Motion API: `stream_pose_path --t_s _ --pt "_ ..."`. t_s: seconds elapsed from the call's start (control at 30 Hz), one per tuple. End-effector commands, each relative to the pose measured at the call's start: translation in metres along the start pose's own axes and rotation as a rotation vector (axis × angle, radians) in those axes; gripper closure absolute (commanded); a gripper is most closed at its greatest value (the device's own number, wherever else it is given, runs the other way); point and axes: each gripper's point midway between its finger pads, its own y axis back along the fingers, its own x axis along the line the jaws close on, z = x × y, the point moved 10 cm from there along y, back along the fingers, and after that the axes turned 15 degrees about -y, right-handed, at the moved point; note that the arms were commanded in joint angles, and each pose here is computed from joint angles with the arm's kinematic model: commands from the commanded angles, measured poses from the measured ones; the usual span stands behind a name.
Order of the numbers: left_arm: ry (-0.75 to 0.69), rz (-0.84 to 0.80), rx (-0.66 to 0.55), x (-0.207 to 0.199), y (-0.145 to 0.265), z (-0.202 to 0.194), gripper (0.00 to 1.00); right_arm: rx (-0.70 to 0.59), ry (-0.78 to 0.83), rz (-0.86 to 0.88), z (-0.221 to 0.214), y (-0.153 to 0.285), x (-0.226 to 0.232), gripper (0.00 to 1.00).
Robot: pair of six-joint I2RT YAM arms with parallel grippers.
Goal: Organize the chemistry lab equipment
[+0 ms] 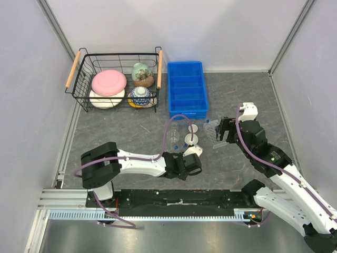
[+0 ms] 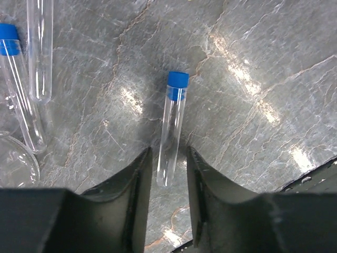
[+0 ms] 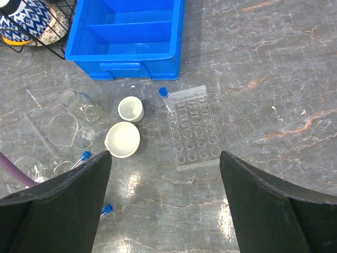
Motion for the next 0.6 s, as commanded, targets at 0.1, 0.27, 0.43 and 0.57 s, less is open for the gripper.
stream_pose_path --t_s 0.1,0.27,0.43,0.57 --pt "0.007 0.103 0.036 0.002 -0.002 -0.018 0.83 0.0 -0.011 0.022 0.001 0.003 0.001 0.1" --pt "-0.008 0.119 0.041 0.01 0.008 -0.025 0.98 0.018 -0.015 0.028 0.003 0.006 0.004 0.11" --pt "-0.079 -0.038 -0.032 0.011 0.036 -0.008 0.98 0.063 -0.011 0.049 0.015 0.014 0.013 0.11" --pt "-0.098 -0.285 -0.134 0.013 0.058 0.009 0.98 0.145 -0.004 0.151 0.017 0.025 0.023 0.12"
